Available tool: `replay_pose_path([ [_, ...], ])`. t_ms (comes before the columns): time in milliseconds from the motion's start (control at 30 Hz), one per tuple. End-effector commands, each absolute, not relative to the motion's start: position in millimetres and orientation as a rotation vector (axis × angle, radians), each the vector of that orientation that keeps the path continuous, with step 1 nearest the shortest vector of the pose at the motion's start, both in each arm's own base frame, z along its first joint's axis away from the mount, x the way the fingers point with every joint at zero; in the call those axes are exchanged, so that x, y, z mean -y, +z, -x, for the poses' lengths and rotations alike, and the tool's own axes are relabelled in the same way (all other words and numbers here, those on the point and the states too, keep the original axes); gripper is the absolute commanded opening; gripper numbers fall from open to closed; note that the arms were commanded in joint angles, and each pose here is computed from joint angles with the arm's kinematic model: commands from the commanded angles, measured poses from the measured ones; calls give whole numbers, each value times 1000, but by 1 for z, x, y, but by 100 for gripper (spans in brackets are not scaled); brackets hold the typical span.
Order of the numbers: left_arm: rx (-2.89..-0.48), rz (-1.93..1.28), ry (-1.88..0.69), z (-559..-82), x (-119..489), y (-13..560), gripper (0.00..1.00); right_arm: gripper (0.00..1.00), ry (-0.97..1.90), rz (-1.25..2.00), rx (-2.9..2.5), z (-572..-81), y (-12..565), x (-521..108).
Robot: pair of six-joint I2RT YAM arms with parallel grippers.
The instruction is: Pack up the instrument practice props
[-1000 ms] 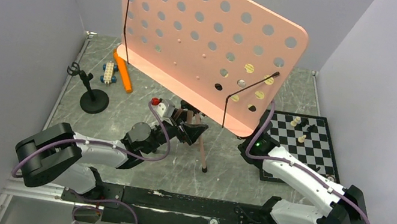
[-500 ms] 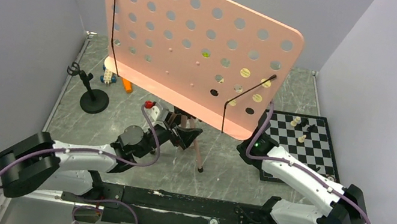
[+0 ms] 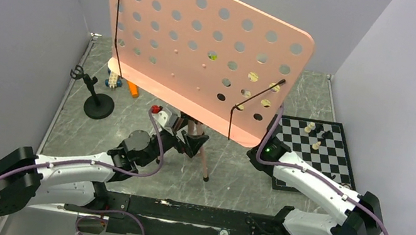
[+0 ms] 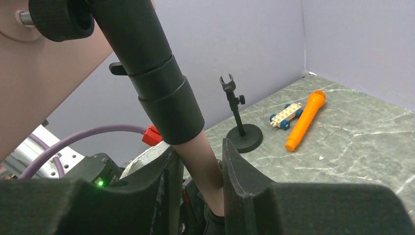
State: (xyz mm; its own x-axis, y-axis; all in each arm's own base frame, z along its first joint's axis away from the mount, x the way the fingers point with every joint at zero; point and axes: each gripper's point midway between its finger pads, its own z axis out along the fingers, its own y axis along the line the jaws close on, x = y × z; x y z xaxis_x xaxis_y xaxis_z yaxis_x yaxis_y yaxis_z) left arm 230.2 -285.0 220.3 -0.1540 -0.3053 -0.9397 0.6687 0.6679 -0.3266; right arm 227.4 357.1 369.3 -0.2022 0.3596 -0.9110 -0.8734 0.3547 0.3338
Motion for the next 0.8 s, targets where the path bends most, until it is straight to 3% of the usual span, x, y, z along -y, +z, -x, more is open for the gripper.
replay_pose_path([
  [0,-1573,-234,-807,-234,264,194,99,0,1252,402,-1578,-238,319,-354],
  [300,-1613,-124,-724,-232,229,231,99,0,1261,457,-1563,-235,327,-355],
  [767,-1579,-193,-817,-216,235,254,99,0,1257,458,-1559,-236,335,-354],
])
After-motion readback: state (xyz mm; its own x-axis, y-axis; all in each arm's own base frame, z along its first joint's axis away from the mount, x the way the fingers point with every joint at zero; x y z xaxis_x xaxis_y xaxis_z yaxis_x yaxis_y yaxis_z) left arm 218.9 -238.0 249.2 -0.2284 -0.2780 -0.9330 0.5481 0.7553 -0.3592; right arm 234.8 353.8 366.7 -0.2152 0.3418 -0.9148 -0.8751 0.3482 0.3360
